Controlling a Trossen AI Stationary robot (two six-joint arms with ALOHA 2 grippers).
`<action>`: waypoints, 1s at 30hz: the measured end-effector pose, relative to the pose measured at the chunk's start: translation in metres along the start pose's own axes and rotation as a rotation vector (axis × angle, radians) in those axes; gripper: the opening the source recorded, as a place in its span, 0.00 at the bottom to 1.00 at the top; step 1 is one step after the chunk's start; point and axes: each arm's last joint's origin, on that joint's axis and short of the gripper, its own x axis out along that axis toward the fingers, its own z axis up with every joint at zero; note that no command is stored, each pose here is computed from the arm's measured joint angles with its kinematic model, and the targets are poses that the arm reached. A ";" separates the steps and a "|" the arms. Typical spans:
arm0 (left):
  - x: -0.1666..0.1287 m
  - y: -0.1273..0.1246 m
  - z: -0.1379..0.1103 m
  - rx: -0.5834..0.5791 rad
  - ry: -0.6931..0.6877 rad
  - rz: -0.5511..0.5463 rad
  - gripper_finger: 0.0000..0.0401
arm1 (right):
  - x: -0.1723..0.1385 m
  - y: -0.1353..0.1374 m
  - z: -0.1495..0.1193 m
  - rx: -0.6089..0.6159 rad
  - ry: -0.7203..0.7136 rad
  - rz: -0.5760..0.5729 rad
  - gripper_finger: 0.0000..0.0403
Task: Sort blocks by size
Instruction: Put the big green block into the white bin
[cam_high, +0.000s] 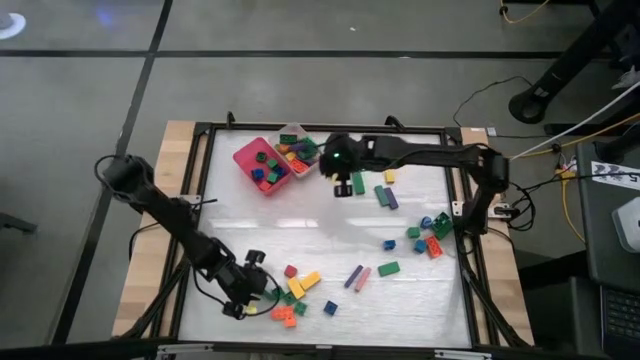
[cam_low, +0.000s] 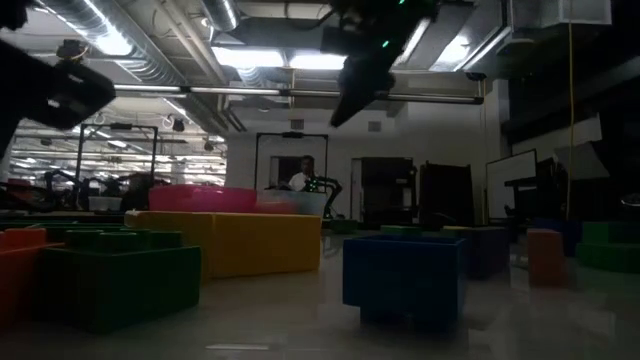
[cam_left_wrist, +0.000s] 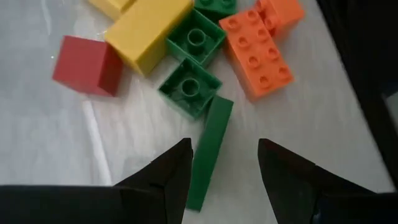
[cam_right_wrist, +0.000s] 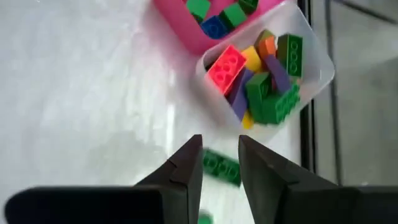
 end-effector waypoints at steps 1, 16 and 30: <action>0.004 0.000 -0.001 0.005 0.009 0.006 0.42 | -0.008 0.000 -0.002 0.016 0.005 0.013 0.26; 0.036 0.003 -0.012 0.034 0.108 0.063 0.27 | -0.051 0.077 -0.012 0.120 0.117 0.554 0.26; -0.002 0.016 0.008 -0.005 -0.035 0.061 0.10 | -0.040 0.173 -0.034 -0.045 0.209 0.552 0.26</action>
